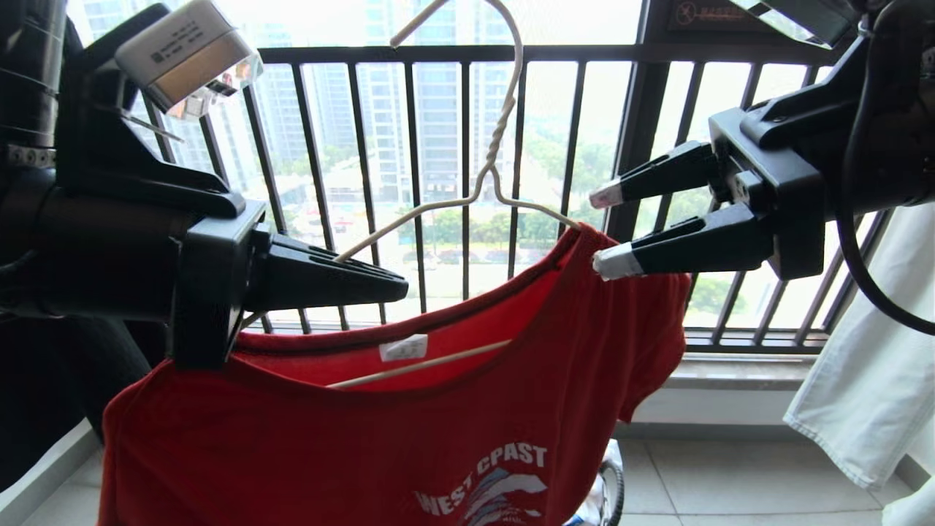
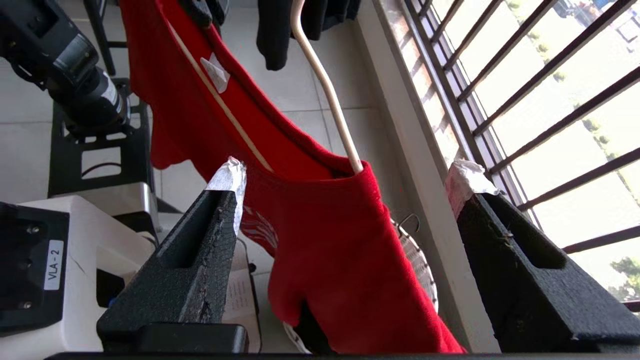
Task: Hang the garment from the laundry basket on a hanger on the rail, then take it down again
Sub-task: Hang the clothes rack on the clothesline
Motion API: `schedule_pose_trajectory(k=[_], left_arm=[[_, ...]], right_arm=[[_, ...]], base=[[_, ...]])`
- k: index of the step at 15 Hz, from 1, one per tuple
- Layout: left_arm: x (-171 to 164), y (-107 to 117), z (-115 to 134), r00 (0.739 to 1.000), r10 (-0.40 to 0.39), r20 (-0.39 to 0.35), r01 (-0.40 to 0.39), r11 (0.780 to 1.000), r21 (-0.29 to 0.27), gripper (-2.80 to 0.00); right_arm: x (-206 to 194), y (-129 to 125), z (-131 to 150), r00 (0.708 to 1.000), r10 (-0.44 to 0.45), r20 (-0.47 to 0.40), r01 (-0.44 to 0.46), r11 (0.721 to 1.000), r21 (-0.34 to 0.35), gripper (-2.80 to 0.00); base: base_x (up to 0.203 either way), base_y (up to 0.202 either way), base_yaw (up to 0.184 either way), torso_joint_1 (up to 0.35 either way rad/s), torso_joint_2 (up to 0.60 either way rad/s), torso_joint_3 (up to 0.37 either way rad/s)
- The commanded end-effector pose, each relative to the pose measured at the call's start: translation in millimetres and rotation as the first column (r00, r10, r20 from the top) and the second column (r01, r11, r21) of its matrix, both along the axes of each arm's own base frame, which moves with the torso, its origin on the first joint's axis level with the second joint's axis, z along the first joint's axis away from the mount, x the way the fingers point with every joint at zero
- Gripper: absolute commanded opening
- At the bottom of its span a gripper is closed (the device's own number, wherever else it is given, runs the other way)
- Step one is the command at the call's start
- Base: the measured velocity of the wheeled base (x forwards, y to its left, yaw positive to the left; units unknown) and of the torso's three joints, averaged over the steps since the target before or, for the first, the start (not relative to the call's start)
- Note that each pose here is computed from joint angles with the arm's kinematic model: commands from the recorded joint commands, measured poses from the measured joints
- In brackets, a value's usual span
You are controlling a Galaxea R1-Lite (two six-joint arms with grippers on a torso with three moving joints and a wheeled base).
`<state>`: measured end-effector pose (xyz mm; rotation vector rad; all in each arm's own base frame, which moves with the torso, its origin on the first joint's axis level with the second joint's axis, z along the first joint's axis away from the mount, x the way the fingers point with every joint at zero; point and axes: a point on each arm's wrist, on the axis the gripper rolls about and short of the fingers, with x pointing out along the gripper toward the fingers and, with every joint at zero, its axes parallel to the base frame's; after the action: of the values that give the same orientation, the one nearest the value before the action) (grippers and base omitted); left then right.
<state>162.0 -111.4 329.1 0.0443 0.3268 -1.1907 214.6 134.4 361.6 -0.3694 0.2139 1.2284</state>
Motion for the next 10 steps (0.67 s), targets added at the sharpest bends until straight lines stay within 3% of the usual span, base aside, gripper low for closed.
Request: schedule_pose_trajectory(k=[1,5,10], left_arm=[[-5.0,2.8,-0.8,1.0,-0.01,0.007,0.01,1.0,-0.001,-2.8],[-4.4,2.4,2.4,0.999,-0.012,0.034,0.013,1.0,-0.015,-2.8],[-6.6,3.7,5.8,0.997,-0.009,0.077,0.012,0.999,-0.042,-2.8]], right_arm=[[9.0,15.7,2.2,0.999,0.042,0.003,-0.042,0.999,0.005,0.0],[7.6,33.5,1.2,0.994,0.098,-0.04,-0.099,0.995,-0.016,0.0],[5.9,33.6,-2.4,0.993,0.098,-0.066,-0.1,0.994,-0.034,0.0]], base=[[0.0,0.0,0.0,0.0,0.0,0.0],[0.0,0.0,0.0,0.0,0.0,0.0],[0.0,0.0,0.0,0.0,0.0,0.0]])
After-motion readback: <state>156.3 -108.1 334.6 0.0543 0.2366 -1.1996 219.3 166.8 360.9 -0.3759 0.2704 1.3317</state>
